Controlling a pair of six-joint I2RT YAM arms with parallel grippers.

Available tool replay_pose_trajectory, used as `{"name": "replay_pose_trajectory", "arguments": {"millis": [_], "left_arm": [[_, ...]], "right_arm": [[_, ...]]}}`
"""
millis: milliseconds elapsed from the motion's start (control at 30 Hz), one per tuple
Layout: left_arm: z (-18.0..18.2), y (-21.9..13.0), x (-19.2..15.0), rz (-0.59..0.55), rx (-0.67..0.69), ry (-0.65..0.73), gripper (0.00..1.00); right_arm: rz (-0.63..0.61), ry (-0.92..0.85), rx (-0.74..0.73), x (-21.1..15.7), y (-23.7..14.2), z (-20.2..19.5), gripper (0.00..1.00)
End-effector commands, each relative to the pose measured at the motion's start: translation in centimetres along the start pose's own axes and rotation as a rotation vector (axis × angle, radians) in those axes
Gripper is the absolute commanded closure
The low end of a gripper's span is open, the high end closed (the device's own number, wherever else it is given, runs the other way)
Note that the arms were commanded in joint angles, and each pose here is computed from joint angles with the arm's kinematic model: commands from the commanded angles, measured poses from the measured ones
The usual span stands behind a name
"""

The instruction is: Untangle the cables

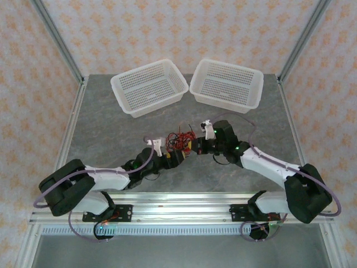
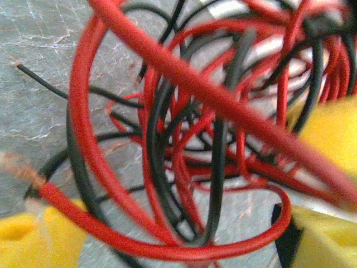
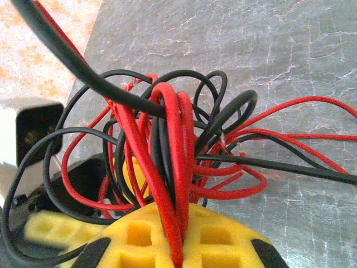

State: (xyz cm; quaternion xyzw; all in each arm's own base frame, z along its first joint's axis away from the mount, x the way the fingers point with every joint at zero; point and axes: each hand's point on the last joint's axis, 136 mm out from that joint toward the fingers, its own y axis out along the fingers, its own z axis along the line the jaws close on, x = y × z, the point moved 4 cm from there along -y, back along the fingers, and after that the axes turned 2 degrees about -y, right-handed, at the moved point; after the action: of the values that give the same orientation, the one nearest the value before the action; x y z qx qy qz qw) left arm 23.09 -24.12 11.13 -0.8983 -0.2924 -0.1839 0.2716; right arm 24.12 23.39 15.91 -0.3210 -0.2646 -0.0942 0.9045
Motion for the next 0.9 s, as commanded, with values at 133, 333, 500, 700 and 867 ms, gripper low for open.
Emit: {"name": "replay_pose_trajectory", "arguments": {"millis": [133, 333, 500, 700, 867], "left_arm": [[-1.8, -0.5, 3.5, -0.118, -0.121, 0.009, 1.00], [2.2, -2.8, 4.4, -0.095, 0.072, 0.006, 1.00], [4.0, -3.2, 2.9, 0.027, 0.199, 0.008, 1.00], [5.6, -2.3, 0.2, 0.160, 0.217, -0.098, 1.00], [5.4, -2.2, -0.3, 0.162, 0.166, -0.180, 1.00]], "right_arm": [[0.066, -0.081, 0.017, -0.4, -0.1, 0.7, 1.00], [0.200, -0.170, -0.141, -0.9, -0.2, -1.4, 1.00], [0.272, -0.217, -0.278, -0.4, 0.7, -3.7, 0.96], [0.227, -0.202, -0.394, 1.4, 2.4, -5.6, 0.82], [0.074, -0.150, -0.375, 3.0, 2.1, -4.9, 0.69]]}}
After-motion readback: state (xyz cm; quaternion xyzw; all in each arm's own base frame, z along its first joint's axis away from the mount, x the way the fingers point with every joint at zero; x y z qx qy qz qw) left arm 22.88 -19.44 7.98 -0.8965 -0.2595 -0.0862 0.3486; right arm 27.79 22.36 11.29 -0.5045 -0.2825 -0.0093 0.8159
